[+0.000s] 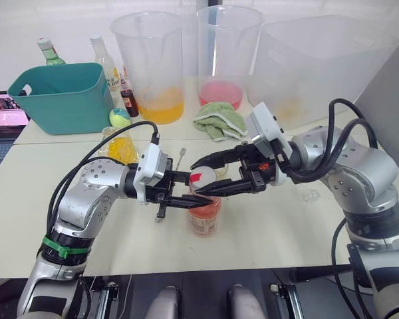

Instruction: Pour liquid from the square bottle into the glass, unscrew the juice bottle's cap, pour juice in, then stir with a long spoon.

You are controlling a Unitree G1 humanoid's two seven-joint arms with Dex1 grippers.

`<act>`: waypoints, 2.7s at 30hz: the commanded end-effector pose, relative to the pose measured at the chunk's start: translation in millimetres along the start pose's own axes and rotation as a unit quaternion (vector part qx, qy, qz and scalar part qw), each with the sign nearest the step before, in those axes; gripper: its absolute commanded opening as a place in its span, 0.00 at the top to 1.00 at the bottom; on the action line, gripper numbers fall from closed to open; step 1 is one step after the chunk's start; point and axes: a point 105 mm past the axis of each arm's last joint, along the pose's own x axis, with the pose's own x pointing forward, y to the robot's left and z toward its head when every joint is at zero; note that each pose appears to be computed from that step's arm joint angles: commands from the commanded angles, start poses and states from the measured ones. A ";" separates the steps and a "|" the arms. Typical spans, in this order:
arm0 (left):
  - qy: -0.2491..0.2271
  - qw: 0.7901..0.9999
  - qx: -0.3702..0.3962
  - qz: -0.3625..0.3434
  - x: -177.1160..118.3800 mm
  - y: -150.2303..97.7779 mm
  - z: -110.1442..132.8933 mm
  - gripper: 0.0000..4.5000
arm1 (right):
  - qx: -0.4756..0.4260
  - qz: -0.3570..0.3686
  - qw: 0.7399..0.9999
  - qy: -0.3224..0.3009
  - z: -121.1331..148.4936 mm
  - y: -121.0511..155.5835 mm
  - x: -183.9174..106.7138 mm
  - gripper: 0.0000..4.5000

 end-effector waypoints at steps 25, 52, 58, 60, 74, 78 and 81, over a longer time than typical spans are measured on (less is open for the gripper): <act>0.073 0.995 -0.040 -0.047 3.5 -15.5 -31.1 0.71 | -0.049 -0.002 0.999 -0.025 7.0 8.8 -12.1 0.63; 0.081 0.994 -0.044 -0.058 3.8 -16.1 -33.4 0.71 | -0.081 0.030 0.995 -0.054 30.6 -11.1 -19.3 0.63; 0.082 0.994 -0.042 -0.059 4.3 -16.3 -33.1 0.71 | -0.065 0.014 0.996 -0.067 32.1 -12.4 -21.4 0.63; 0.082 0.994 -0.041 -0.059 4.4 -16.5 -33.0 0.71 | -0.062 0.004 0.996 -0.067 32.1 -13.5 -22.3 0.63; 0.079 0.994 -0.041 -0.059 5.0 -18.6 -32.9 0.71 | -0.061 -0.064 0.993 -0.080 42.2 0.5 -30.3 0.63; 0.076 0.995 -0.038 -0.057 6.2 -17.3 -32.6 0.71 | -0.014 -0.170 0.985 -0.032 8.0 -14.9 -55.5 0.63; 0.072 0.995 -0.036 -0.054 6.5 -16.3 -31.5 0.71 | 0.034 -0.268 0.962 0.023 -37.3 -20.6 -83.8 0.63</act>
